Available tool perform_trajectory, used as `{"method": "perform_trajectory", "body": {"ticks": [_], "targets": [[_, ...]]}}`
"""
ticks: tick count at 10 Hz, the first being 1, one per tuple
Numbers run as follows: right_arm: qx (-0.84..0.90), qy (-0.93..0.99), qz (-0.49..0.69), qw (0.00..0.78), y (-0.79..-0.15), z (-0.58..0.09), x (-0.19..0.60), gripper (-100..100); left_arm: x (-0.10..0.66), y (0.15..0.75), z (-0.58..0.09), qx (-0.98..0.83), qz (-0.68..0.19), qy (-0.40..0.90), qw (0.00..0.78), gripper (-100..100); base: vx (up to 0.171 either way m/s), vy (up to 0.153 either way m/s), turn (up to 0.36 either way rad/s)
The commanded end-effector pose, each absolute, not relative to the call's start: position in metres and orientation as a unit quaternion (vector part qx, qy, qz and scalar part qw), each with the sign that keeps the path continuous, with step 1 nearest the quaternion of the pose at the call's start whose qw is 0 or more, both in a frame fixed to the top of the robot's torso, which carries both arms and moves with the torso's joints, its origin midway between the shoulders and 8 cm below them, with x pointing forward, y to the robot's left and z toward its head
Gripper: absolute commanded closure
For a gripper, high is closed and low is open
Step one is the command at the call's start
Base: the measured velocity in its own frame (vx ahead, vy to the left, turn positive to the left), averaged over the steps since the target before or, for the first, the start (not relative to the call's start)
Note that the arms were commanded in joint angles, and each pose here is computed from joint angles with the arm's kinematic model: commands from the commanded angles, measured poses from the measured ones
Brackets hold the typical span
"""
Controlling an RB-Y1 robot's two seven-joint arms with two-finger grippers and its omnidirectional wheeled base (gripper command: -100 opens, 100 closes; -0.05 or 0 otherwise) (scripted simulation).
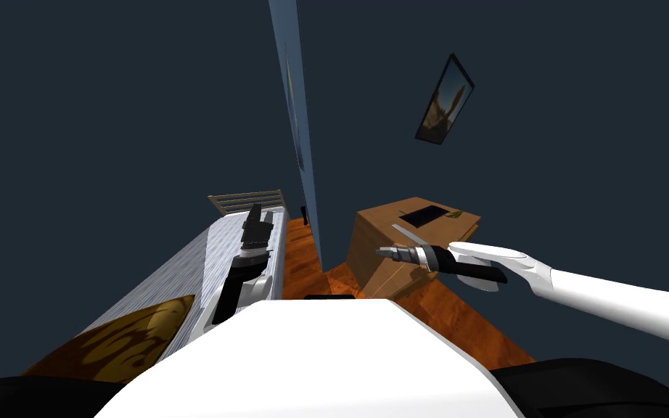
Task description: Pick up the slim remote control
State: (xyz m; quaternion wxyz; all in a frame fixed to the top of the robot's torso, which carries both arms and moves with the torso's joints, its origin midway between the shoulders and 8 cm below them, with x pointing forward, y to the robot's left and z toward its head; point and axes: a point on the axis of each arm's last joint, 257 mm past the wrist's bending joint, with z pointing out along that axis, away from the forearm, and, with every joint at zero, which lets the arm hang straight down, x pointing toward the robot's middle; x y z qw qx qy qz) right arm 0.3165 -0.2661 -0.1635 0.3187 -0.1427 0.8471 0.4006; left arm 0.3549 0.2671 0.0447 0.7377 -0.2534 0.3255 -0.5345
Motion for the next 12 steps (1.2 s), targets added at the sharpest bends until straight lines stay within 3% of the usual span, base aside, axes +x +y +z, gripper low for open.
{"method": "perform_trajectory", "body": {"ticks": [1, 12], "targets": [[-0.150, 0.852, 0.391, 0.313, -0.269, -0.164, 0.316, -100, 0.355, 0.267, 0.045, -0.253, -0.534, 0.325, 0.738, 0, 0.024, -0.010, 0.003], [-0.206, 0.916, 0.259, 0.227, -0.332, -0.173, 0.311, -100, 0.355, 0.267, 0.045, -0.253, -0.534, 0.325, 0.738, 0, 0.051, -0.017, 0.032]]}}
